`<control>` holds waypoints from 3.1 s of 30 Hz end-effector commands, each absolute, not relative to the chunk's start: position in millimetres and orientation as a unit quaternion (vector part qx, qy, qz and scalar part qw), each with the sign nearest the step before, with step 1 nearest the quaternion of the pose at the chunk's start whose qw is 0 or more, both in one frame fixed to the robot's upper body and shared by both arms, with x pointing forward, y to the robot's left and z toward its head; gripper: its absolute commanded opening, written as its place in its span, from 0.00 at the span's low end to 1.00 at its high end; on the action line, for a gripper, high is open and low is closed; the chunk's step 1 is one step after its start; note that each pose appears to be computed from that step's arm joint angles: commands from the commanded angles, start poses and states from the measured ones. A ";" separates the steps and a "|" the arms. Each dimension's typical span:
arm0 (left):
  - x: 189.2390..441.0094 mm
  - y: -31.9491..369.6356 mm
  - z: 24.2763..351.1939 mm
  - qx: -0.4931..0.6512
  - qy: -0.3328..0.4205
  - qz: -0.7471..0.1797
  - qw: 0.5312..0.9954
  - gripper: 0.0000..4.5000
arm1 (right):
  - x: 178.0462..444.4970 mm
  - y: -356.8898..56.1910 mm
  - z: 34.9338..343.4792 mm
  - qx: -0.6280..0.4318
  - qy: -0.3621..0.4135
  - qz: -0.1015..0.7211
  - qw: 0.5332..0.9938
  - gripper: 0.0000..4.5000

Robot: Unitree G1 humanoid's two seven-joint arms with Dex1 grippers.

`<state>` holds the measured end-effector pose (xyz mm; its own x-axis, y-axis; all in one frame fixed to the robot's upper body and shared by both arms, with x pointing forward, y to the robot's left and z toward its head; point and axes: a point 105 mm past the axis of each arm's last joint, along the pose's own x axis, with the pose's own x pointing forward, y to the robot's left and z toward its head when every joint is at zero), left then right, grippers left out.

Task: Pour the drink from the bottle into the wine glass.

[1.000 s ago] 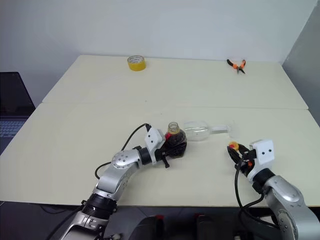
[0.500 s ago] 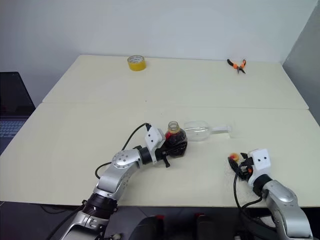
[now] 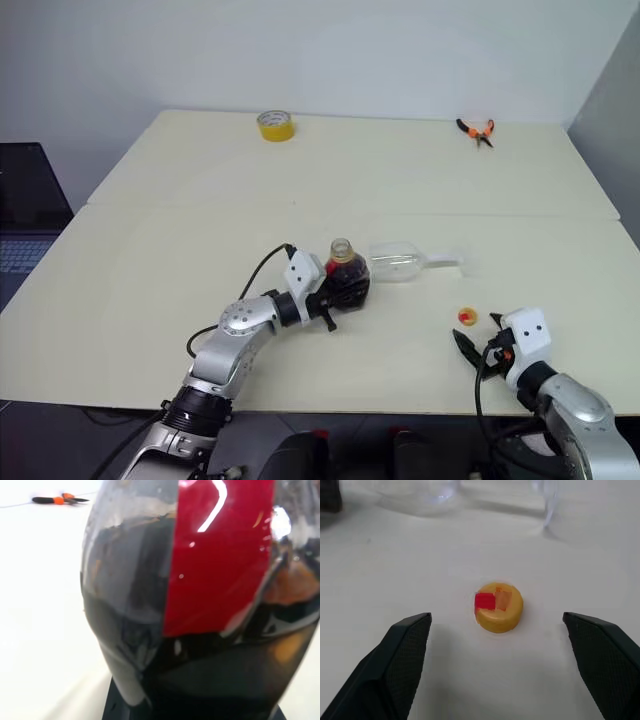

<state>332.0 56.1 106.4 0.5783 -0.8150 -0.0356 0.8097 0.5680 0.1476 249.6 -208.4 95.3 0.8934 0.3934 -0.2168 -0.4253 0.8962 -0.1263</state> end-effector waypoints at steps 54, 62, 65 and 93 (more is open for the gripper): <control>377.9 180.1 114.7 0.025 -0.055 -0.109 0.992 0.99 | 272.5 -60.8 197.9 -0.162 -0.073 0.446 0.877 1.00; 328.2 192.3 96.8 0.062 0.000 -0.156 0.986 0.99 | 267.2 -102.5 186.2 -0.185 -0.051 0.372 0.908 1.00; 314.0 180.9 97.0 0.092 0.004 -0.210 0.973 0.99 | 278.0 -136.9 179.6 -0.265 -0.047 0.282 0.921 1.00; 316.2 110.7 146.8 0.163 -0.052 -0.516 0.840 0.99 | 359.2 -159.0 136.6 -0.686 -0.038 0.133 0.715 1.00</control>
